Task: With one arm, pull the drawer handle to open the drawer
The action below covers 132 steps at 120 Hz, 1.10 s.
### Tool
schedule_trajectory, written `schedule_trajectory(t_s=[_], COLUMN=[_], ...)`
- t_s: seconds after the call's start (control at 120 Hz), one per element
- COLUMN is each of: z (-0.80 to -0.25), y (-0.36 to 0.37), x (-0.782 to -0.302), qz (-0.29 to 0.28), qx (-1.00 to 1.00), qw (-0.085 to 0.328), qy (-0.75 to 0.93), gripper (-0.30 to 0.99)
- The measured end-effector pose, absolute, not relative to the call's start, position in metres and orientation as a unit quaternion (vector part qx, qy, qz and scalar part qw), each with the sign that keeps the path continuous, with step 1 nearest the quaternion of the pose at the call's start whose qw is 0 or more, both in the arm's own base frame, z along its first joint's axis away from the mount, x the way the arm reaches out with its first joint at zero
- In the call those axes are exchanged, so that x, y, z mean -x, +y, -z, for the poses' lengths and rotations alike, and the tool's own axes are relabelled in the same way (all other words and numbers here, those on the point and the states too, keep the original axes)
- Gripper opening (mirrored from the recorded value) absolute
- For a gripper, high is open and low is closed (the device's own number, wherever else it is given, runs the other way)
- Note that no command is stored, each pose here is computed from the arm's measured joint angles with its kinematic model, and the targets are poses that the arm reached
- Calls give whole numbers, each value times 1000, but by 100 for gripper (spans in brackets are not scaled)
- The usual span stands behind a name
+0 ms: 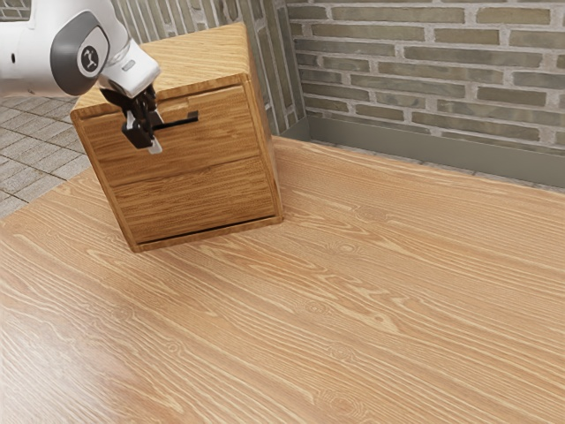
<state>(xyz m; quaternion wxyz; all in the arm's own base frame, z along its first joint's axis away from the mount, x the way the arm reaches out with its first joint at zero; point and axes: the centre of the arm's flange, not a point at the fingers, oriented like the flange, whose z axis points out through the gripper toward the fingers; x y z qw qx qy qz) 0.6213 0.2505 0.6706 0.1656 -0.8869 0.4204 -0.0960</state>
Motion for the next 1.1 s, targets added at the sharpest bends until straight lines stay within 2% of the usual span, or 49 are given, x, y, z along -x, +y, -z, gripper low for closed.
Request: schedule_trajectory(t_s=[0.408, 0.733, 0.883, 1.1], z=[-668, -665, -673, -683], y=[244, 238, 234, 227], x=[-616, -610, -604, -591], qz=[88, 84, 88, 91], qx=[901, 913, 917, 921], qw=[134, 98, 91, 83], qy=[404, 387, 379, 369], gripper=[38, 44, 35, 35])
